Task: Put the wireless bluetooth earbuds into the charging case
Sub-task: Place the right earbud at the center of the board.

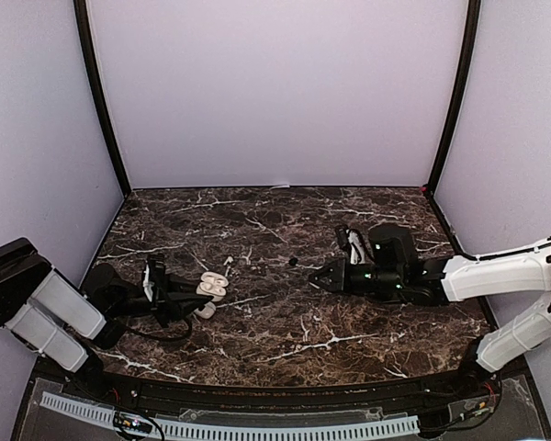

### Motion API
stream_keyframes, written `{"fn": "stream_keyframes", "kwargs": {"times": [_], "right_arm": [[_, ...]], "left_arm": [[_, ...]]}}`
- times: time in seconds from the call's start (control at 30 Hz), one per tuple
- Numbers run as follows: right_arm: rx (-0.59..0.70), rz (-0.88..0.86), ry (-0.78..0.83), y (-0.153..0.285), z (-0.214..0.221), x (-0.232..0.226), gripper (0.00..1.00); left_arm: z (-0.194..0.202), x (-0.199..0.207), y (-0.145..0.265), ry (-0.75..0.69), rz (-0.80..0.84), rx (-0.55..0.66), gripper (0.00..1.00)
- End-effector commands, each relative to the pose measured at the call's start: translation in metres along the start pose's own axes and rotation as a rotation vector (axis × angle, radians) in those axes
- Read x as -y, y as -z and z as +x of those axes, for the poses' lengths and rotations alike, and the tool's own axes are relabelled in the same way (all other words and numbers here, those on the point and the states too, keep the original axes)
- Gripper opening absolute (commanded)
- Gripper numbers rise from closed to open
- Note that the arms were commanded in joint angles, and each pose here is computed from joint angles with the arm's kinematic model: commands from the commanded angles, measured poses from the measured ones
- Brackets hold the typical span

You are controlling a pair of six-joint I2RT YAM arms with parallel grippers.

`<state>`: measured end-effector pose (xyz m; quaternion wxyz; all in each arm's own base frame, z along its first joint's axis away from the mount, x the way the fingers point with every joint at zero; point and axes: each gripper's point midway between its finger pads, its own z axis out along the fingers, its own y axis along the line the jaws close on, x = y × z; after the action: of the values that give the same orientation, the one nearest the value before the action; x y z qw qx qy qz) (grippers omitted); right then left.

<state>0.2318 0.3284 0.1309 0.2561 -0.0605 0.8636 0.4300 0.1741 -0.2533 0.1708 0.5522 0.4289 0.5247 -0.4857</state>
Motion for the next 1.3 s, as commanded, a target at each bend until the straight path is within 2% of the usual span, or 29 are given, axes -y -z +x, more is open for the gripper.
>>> {"fn": "stream_keyframes", "kwargs": {"times": [0.0,0.33,0.5,0.87,1.1,1.17,1.27], "right_arm": [[0.063,-0.282,0.281,0.023,-0.009,-0.058,0.01],[0.001,-0.73,0.593,0.077,0.029,-0.128,0.04],[-0.051,-0.807,0.72,0.08,0.048,-0.144,0.04],[-0.141,-1.03,0.859,0.099,0.089,-0.164,0.04],[-0.171,-0.979,0.889,0.087,0.092,-0.158,0.04],[-0.177,-0.898,0.892,0.074,0.088,-0.151,0.04],[-0.192,-0.672,0.894,0.043,0.08,-0.123,0.03]], "left_arm": [[-0.005,0.013,-0.002,-0.082,0.074,0.024,0.01],[-0.005,0.038,-0.002,-0.166,0.184,0.055,0.0],[0.0,0.05,-0.002,-0.241,0.223,0.055,0.0],[-0.001,0.067,-0.002,-0.317,0.277,0.075,0.0],[-0.002,0.074,-0.001,-0.34,0.299,0.083,0.0],[-0.001,0.074,-0.001,-0.345,0.299,0.083,0.0],[-0.001,0.075,0.0,-0.354,0.301,0.083,0.0]]}}
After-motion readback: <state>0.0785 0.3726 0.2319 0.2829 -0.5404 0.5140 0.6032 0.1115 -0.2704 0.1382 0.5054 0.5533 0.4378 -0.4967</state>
